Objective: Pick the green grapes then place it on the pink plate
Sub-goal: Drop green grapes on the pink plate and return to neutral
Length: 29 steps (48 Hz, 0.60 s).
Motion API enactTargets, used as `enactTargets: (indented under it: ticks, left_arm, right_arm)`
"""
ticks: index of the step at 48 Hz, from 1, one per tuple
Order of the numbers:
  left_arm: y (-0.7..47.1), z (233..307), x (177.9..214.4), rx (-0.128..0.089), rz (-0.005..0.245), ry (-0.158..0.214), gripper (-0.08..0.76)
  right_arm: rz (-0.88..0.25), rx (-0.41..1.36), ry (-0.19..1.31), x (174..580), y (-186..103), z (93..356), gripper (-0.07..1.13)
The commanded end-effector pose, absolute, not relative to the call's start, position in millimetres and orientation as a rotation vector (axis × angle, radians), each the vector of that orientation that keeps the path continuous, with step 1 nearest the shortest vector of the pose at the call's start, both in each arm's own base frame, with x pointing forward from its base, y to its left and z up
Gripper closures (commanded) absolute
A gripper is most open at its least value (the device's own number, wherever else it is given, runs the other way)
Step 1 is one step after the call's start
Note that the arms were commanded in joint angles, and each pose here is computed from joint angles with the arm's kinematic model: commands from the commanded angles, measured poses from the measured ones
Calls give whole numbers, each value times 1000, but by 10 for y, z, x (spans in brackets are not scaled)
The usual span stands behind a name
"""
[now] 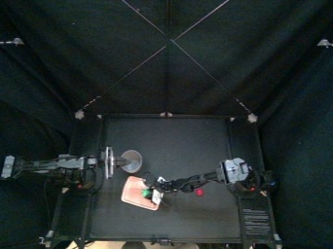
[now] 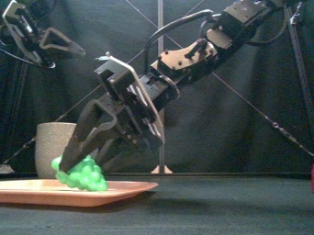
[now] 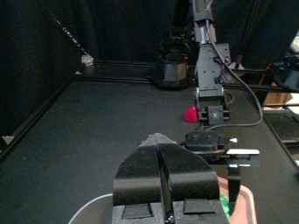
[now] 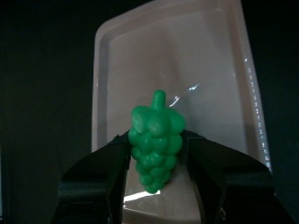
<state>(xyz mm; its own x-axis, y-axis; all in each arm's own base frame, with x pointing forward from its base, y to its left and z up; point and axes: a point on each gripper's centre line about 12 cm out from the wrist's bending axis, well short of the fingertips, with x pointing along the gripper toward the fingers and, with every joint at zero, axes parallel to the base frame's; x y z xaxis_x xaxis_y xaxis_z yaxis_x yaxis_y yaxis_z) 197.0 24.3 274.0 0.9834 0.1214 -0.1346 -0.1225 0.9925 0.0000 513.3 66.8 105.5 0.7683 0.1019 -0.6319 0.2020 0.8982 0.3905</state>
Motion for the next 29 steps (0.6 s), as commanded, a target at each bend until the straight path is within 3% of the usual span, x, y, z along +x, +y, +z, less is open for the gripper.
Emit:
enactTargets:
  ticks: [1,10,17,29]
  left_arm:
    - [248,2805,1983,-7,124,113,564]
    - [248,2799,1982,-6,124,115,566]
    - [247,2761,1975,-9,124,124,564]
    - [247,2748,1973,-6,124,127,564]
  right_arm:
    - [-28,451,644,5210,718,1305,256]
    - [-28,449,641,5222,712,1313,44]
    - [-22,440,632,5227,713,1379,34]
    - [-2,340,578,5100,566,1868,34]
